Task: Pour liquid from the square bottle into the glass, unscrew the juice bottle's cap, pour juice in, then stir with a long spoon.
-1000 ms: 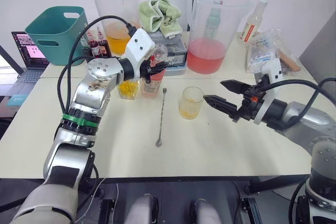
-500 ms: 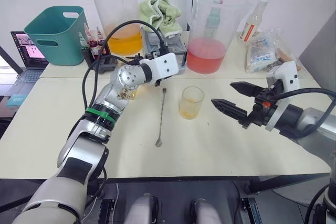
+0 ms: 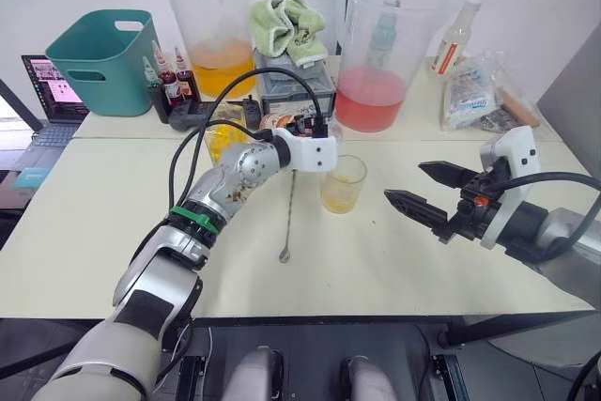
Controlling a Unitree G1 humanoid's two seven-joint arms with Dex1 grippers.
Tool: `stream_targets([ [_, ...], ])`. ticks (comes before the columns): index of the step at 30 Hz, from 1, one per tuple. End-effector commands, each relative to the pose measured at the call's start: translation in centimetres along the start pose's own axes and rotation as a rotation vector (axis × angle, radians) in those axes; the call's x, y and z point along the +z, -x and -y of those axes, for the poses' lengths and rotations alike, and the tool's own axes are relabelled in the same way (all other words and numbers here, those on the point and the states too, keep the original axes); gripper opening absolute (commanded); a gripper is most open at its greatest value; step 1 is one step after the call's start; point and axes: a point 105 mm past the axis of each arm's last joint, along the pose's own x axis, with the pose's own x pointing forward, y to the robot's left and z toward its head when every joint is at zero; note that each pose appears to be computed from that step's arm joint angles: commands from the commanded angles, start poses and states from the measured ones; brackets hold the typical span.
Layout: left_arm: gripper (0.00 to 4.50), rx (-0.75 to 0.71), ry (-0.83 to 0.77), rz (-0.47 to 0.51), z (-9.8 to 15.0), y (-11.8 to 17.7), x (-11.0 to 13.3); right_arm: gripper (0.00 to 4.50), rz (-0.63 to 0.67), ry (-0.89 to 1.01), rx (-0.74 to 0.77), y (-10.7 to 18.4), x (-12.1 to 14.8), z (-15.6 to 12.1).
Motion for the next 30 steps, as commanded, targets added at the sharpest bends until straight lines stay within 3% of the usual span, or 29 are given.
stream_targets([
  [1,1.62,0.113,-0.078,0.066,-3.1,0.1,2.1,4.47,0.054,0.039,-0.012,0.4,1.4,0.0],
  [14,1.62,0.084,-0.109,0.039,-1.7,-0.8,2.8,4.47,0.062,0.031,-0.028,0.1,1.4,-0.1],
  [30,1.62,0.051,-0.256,0.054,-0.8,-1.9,4.0,4.47,0.083,0.021,-0.052,-0.1,1.6,-0.3],
])
